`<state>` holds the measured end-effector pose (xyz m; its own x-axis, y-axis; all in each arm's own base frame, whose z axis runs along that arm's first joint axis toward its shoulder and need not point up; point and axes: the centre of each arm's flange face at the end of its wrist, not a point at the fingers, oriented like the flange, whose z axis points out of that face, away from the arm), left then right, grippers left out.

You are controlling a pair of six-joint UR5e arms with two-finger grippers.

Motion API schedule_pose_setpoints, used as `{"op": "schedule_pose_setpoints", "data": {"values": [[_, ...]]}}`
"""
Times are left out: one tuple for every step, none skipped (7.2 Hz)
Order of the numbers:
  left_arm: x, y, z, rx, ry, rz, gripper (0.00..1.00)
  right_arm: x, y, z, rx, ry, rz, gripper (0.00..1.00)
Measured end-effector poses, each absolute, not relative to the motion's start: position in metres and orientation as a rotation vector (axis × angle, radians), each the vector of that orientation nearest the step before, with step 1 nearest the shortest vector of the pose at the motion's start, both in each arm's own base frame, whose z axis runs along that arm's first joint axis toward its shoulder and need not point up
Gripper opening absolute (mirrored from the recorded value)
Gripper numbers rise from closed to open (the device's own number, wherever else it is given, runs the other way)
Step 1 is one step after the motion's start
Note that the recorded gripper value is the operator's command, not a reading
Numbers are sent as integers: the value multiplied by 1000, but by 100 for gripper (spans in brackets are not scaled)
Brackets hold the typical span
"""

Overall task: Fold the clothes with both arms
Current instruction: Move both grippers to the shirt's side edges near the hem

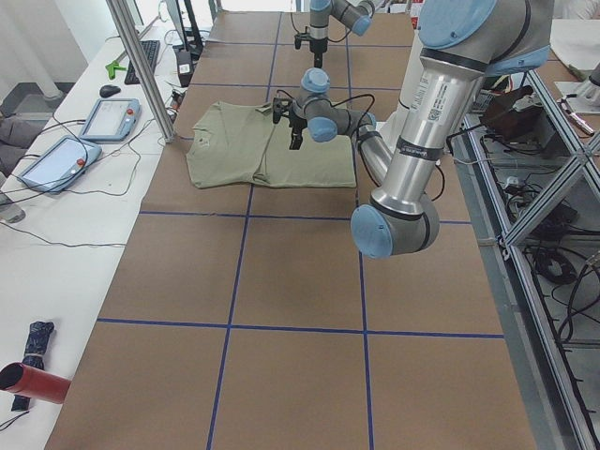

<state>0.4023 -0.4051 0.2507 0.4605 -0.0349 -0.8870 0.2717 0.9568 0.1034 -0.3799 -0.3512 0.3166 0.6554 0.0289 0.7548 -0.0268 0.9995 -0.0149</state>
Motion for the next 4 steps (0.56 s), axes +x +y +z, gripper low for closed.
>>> {"op": "schedule_pose_setpoints", "data": {"values": [[386, -394, 270, 245, 1054, -176, 100, -394, -334, 321, -4, -850, 29, 100], [375, -387, 287, 241, 1031, -167, 100, -408, -318, 325, 0, -837, 20, 100], [369, -381, 296, 235, 1020, -151, 100, -421, -302, 328, 5, -824, 15, 100], [366, -378, 301, 219, 1018, -134, 100, -430, -287, 335, 5, -807, 11, 100]]}}
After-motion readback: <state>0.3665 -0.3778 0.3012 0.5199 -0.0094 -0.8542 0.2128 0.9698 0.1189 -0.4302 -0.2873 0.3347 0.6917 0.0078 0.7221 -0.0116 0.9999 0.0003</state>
